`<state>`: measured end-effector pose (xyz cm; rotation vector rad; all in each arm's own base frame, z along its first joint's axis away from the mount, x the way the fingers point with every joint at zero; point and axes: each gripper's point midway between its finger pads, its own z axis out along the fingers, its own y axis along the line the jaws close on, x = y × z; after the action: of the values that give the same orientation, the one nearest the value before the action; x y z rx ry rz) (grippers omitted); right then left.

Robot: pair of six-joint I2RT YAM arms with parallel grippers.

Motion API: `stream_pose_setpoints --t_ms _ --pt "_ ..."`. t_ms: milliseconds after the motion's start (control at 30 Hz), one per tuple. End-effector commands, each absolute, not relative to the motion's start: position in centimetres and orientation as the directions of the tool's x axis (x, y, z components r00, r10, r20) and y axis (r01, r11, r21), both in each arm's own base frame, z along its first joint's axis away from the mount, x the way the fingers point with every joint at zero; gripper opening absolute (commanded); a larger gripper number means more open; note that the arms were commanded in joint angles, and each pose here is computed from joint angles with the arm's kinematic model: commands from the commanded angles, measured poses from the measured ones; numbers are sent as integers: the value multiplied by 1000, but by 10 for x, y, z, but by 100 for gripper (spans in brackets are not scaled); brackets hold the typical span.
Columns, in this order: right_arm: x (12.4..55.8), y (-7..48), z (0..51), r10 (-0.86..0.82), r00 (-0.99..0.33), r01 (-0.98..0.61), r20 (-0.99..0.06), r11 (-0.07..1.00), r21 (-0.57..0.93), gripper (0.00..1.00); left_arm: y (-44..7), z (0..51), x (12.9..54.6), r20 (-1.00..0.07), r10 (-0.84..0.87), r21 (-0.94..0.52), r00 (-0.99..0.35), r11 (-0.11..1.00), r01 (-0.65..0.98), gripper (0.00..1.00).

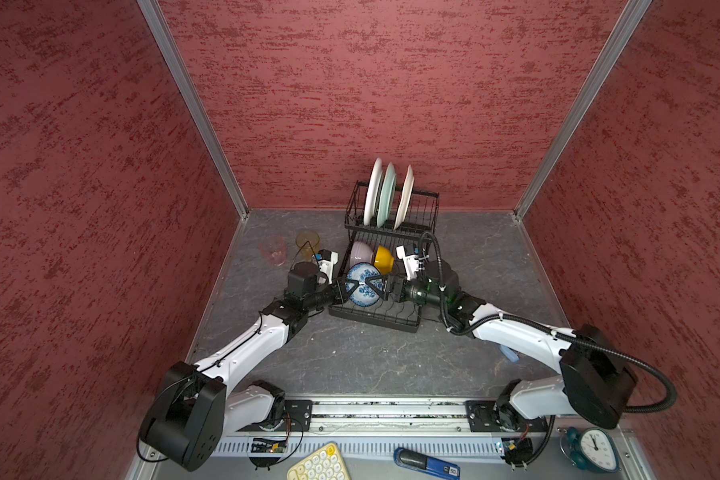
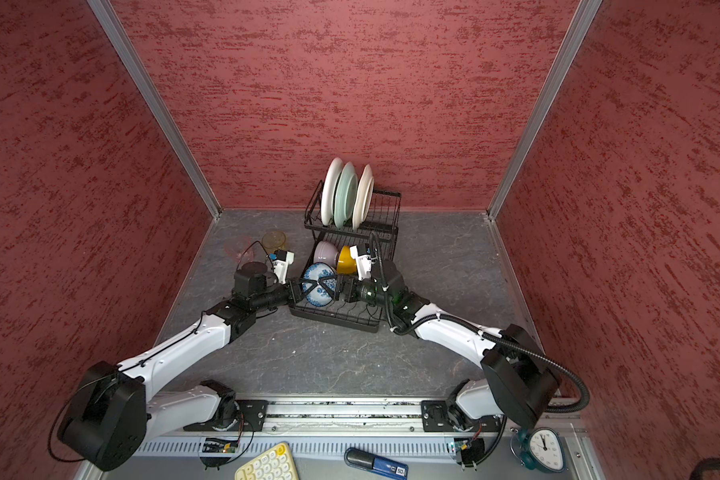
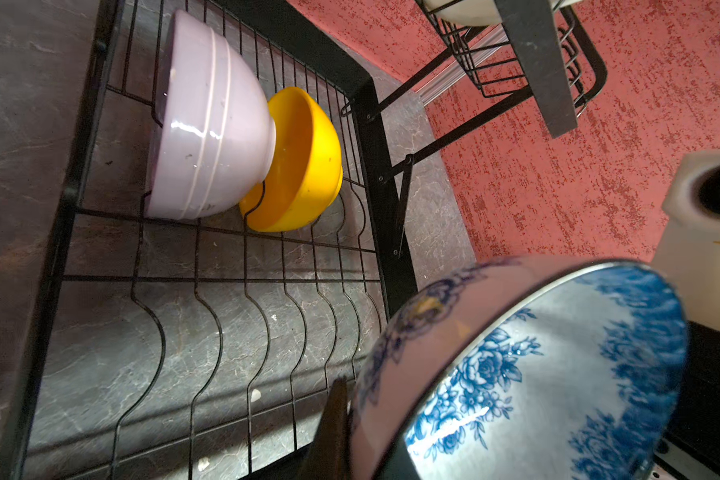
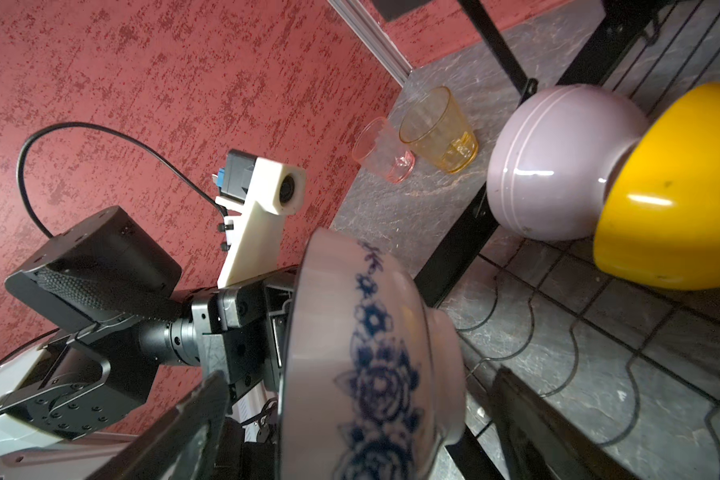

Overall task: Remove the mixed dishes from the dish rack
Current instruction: 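Grasp the blue-flowered bowl rim with the left gripper beside the right gripper, then carry the bowl toward the glasses with the left gripper while the right withdraws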

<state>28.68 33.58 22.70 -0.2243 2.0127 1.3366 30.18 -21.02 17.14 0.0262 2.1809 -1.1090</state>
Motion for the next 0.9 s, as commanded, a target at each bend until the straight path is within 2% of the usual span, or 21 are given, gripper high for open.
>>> stream_pose_setpoints --t_ms 0,333,600,867 --pt "289 327 231 259 -710 -489 -655 488 723 99 -209 181 305 -596 -299 -713 -745 624 320 0" --pt "297 297 220 273 -661 -422 -699 635 647 99 -185 171 318 -585 -338 -700 -737 668 250 0" --pt "291 274 208 266 -634 -391 -726 700 598 99 -137 158 333 -586 -422 -676 -692 726 130 0" --pt "284 258 202 277 -614 -376 -740 721 582 99 -103 156 330 -609 -454 -622 -650 782 37 0"
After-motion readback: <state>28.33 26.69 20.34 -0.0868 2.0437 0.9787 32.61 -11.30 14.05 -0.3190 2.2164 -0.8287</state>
